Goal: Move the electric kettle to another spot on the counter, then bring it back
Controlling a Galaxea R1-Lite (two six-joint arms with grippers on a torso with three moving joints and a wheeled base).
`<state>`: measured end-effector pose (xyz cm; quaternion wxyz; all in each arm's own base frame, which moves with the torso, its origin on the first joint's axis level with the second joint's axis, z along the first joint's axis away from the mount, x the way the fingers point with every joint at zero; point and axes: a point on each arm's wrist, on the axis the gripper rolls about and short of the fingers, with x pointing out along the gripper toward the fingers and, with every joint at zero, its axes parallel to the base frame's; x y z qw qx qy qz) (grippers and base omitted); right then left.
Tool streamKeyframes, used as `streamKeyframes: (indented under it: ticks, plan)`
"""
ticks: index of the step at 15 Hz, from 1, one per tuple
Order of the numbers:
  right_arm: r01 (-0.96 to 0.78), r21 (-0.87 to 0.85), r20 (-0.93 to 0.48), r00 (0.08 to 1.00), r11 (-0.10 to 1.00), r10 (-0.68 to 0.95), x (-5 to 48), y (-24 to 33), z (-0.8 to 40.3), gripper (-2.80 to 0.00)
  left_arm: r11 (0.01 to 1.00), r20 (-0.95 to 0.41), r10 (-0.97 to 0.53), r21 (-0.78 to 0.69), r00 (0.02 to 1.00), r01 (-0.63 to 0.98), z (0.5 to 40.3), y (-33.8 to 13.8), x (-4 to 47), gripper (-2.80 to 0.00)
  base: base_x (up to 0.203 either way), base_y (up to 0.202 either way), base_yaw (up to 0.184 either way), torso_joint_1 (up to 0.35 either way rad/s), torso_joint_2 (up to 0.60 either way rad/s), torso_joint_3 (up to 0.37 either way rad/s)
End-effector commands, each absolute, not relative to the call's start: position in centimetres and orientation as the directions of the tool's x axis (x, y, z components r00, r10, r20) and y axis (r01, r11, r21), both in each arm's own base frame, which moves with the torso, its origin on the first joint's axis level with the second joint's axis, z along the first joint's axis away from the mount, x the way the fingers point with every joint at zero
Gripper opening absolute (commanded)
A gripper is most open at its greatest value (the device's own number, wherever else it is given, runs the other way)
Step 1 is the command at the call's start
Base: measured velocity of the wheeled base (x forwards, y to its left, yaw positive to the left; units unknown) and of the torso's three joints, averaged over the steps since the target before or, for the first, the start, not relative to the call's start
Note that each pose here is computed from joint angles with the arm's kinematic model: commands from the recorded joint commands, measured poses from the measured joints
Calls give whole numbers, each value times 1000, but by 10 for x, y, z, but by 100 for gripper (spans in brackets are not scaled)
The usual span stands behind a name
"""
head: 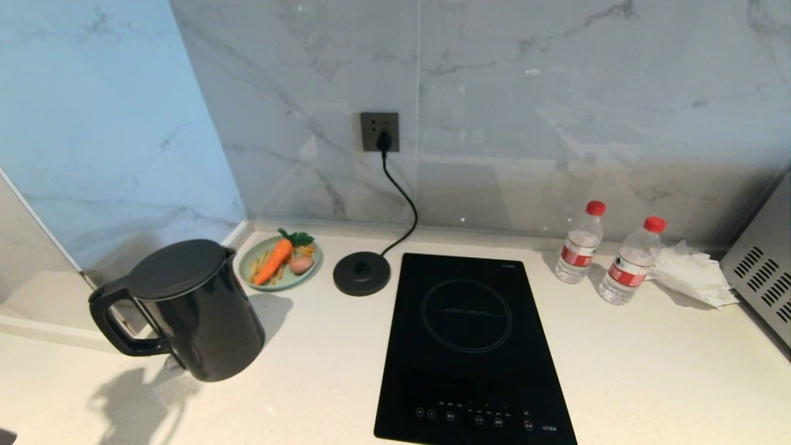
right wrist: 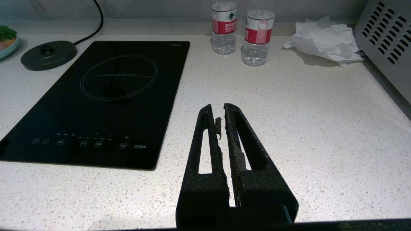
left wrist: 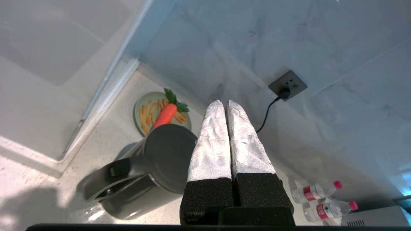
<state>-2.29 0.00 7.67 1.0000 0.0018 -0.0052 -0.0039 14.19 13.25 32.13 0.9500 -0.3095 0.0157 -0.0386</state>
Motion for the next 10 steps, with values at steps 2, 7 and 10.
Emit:
streamKeyframes:
  ticks: [2, 7, 10]
  plan:
    - [6, 3, 11, 1000, 1000, -6, -23, 0, 77, -280, 855, 5, -30, -518, 1000, 28, 324, 100, 158, -280, 0, 0, 0, 0, 0, 0]
    - [6, 3, 11, 1000, 1000, -6, -23, 0, 77, -280, 927, 66, -88, -359, 994, 106, 336, 23, 135, -280, 0, 0, 0, 0, 0, 0]
    - [8, 3, 11, 1000, 1000, -8, -23, 0, 77, -280, 933, 96, -230, -261, 968, 248, 335, -3, 81, -280, 0, 0, 0, 0, 0, 0]
